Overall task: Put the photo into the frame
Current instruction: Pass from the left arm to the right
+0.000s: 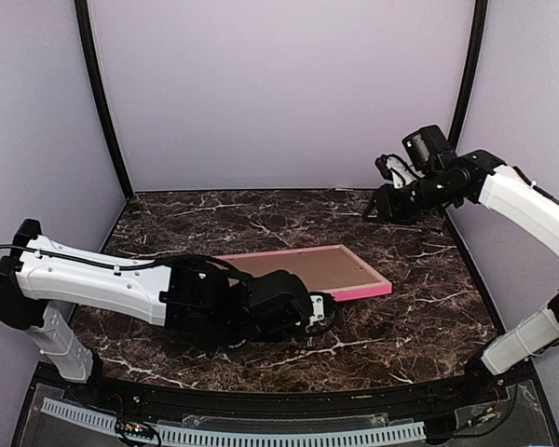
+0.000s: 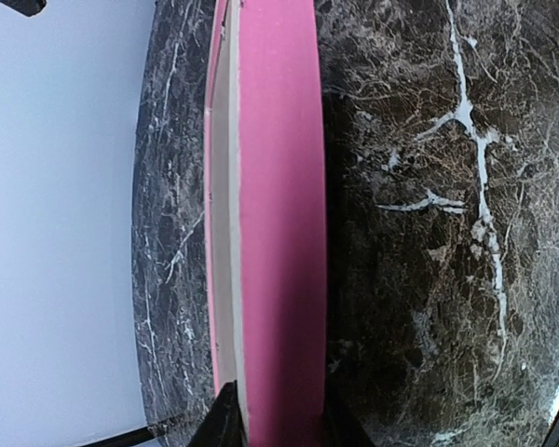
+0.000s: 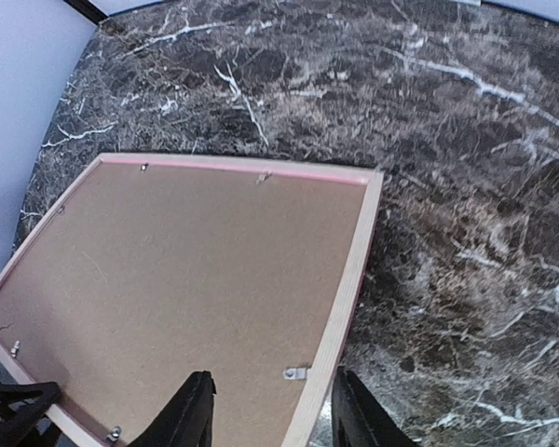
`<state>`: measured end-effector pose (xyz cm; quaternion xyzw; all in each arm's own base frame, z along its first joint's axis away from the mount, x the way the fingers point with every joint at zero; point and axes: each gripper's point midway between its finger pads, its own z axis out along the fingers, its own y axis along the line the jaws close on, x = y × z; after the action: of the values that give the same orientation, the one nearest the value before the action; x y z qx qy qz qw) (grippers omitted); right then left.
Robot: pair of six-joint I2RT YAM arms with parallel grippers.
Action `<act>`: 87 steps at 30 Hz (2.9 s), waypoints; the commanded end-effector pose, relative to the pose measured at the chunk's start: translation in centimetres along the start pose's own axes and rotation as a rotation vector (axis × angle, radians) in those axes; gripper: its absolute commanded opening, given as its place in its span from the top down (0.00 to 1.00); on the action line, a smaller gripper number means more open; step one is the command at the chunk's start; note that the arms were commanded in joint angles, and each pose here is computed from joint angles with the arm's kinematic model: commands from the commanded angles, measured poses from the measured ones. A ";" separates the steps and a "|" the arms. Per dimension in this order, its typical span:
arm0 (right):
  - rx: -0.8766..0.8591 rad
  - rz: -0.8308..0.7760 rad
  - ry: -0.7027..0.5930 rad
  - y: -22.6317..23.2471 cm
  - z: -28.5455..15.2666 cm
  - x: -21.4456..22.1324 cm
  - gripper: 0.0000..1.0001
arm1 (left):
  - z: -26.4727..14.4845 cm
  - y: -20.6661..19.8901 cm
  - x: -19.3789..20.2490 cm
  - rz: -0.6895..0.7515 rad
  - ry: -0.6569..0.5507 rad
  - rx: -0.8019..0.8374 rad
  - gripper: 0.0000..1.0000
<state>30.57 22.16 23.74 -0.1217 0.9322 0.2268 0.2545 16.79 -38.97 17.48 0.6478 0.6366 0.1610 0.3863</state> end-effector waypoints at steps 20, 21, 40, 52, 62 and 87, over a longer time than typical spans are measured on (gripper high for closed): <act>-0.160 -0.209 -0.387 3.9 -8.9 -4.1 0.35 | -13.5 15.1 1.3 -0.268 -0.350 0.036 1.00; -0.181 -0.230 -0.405 4.3 -9.3 -4.0 0.34 | -13.6 15.2 1.4 -0.271 -0.355 0.041 1.00; -0.449 -0.649 -0.549 9.8 -9.7 0.6 0.24 | -15.8 18.2 3.5 -0.395 -0.427 0.216 1.00; -0.560 -0.899 -0.586 14.2 -9.9 2.2 0.27 | -16.1 17.1 2.5 -0.395 -0.448 0.344 1.00; -0.604 -0.988 -0.514 15.5 -8.6 3.9 0.51 | -15.3 15.5 1.4 -0.388 -0.461 0.452 1.00; -0.585 -1.002 -0.488 14.4 -8.6 5.6 1.00 | -12.1 13.9 1.6 -0.423 -0.411 0.494 0.73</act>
<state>17.71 29.84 31.49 -0.5594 0.5867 0.3380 0.4782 16.91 -31.38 33.29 0.6223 0.6862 -0.1997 0.3193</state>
